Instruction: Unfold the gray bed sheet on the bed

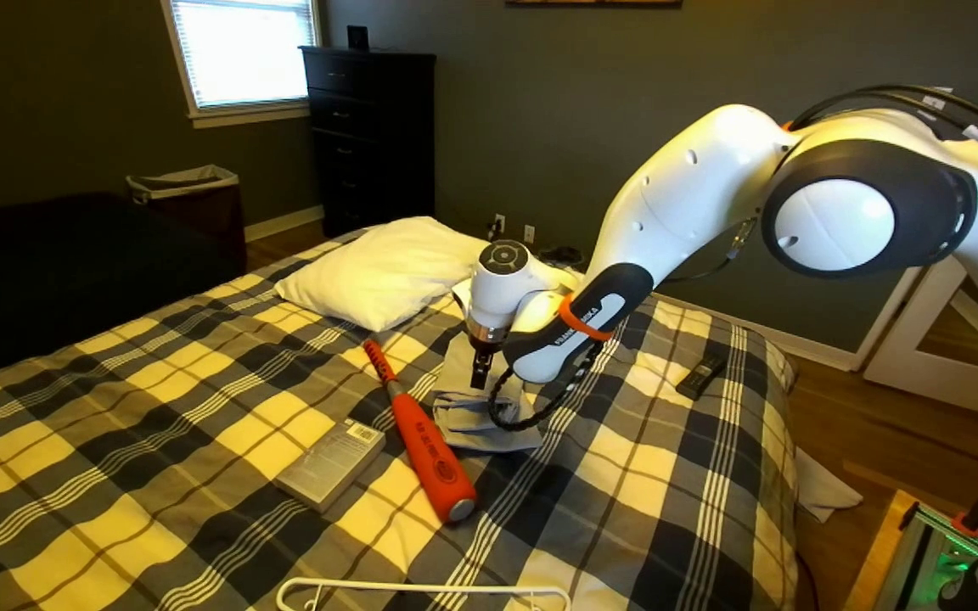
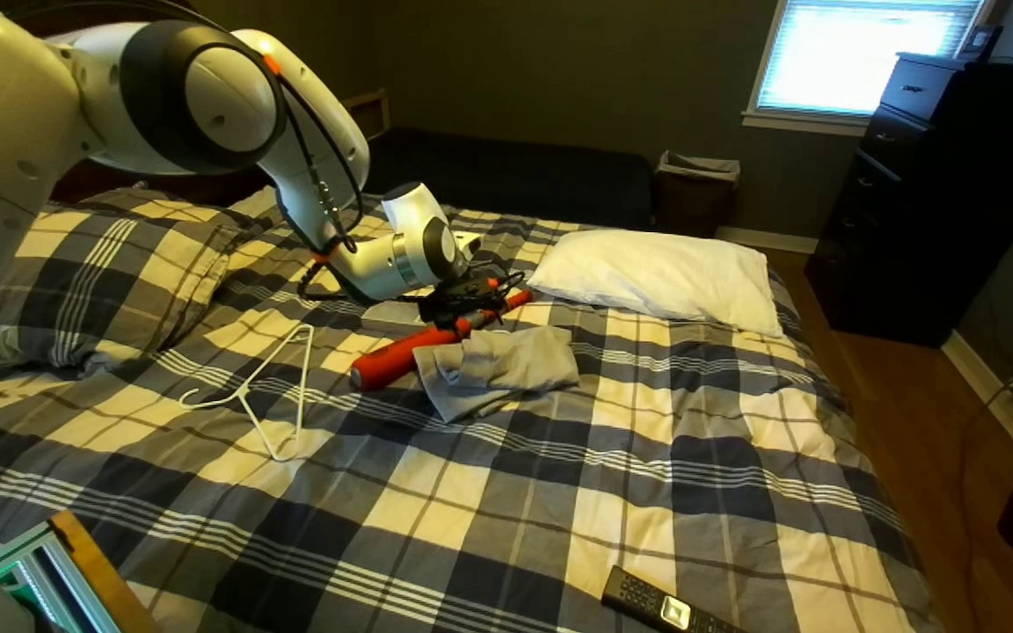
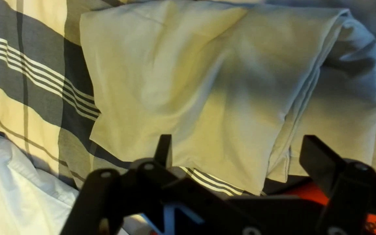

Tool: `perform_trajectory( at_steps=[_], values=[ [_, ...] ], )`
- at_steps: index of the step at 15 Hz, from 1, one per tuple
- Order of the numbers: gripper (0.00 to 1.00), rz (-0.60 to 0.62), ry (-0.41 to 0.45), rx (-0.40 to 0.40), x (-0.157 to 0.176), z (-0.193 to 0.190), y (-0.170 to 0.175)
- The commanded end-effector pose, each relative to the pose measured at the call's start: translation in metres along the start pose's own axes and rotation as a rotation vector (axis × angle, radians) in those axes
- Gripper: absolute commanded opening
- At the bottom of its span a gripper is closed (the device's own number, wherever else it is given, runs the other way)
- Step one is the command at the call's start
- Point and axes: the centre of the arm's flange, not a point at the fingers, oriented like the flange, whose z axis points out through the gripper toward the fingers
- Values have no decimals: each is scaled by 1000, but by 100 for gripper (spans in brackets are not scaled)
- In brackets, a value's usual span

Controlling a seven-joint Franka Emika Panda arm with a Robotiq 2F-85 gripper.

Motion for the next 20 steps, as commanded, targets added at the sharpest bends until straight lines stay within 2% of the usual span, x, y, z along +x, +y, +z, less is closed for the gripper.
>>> perform_trajectory(
  at_steps=[1,4,9,13,17,18,20],
  values=[
    [100,-2,2,-4,1,2,0],
    [100,-4,10,-34,4,5,0],
    [100,-118,38,-51,29,32,-35],
    [100,-183,74,-115,51,44,-57],
    [99,-222,64,-170,62,57,-62],
    [87,-227,61,-171,63,61,-63],
    [74,-240,54,-177,64,68,-66]
  ],
)
